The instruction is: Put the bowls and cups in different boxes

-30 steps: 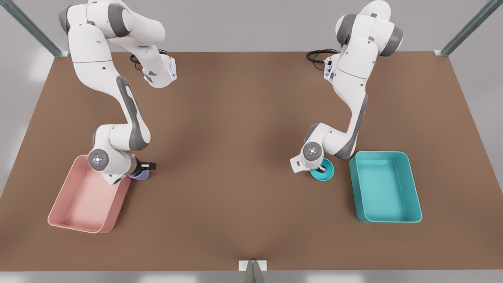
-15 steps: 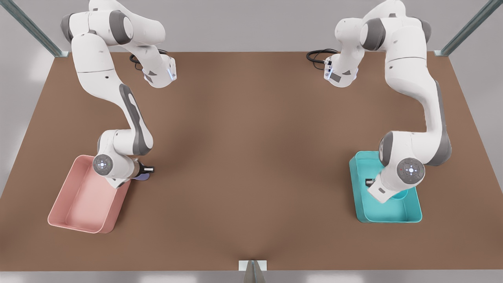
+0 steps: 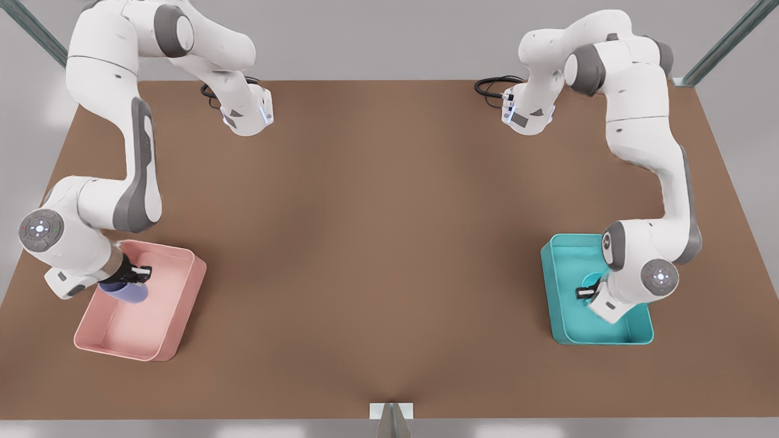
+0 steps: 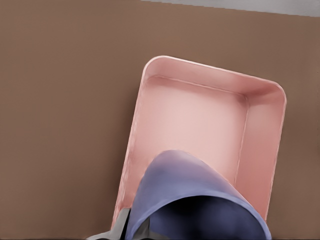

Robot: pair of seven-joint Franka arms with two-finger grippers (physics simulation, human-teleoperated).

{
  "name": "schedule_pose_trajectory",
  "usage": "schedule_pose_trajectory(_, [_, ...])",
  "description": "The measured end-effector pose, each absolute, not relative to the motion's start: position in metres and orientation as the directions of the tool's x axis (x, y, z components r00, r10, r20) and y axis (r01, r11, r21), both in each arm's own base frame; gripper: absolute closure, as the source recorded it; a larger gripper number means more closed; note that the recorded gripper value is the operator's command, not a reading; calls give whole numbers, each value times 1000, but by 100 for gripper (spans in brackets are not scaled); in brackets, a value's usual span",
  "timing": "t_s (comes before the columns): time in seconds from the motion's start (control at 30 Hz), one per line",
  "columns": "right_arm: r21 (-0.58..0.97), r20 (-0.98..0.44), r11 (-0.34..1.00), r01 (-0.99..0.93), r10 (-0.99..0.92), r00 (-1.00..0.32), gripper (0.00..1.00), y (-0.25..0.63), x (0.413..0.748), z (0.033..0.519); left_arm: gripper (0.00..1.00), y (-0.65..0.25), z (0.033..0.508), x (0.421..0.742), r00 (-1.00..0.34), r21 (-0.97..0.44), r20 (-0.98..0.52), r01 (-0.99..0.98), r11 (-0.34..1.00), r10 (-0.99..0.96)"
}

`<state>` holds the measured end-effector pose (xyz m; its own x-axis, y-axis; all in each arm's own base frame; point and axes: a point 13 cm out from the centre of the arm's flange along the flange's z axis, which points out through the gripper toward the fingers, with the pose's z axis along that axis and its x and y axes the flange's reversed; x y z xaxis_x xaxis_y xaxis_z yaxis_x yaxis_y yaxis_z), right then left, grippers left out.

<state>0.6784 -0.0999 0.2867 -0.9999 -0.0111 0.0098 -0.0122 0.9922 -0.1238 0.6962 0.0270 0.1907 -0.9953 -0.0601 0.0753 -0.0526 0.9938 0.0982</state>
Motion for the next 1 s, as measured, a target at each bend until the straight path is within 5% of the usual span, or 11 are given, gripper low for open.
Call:
schedule_pose_trajectory(0.2, [-82, 186, 996, -20, -5, -982, 79, -142, 654, 171, 0, -72, 410, 634, -998, 4, 9, 69, 998, 69])
schedule_pose_trajectory(0.37, [-52, 209, 998, -46, -34, -977, 79, -145, 660, 126, 0, -77, 443, 588, -991, 8, 107, 82, 997, 80])
schedule_pose_trajectory(0.4, [-48, 209, 998, -51, -40, -977, 72, -145, 661, 122, 0, -76, 442, 583, -989, 9, 126, 81, 997, 79])
schedule_pose_trajectory(0.43, [-45, 211, 997, -56, -45, -976, 11, -145, 661, 119, 0, -76, 442, 578, -987, 10, 143, 81, 997, 79])
schedule_pose_trajectory(0.47, [-43, 212, 997, -61, -50, -976, 0, -145, 660, 116, 0, -76, 441, 574, -984, 11, 157, 81, 997, 78])
schedule_pose_trajectory(0.6, [-58, 209, 995, -79, -66, -976, 0, -150, 662, 117, 0, -78, 437, 563, -976, 13, 203, 85, 996, 81])
schedule_pose_trajectory(0.73, [-42, 143, 995, -86, -79, -987, 0, -136, 673, 184, 0, -75, 435, 558, -971, 19, 226, 81, 997, 75])
schedule_pose_trajectory(0.9, [-15, 25, 994, -110, -110, -994, 0, -82, 653, 398, 0, -74, 435, 555, -968, 21, 239, 79, 997, 72])
schedule_pose_trajectory(1.0, [1, 54, 994, -107, -107, -993, 0, -56, 614, 469, 0, -74, 436, 554, -968, 23, 241, 78, 997, 70])
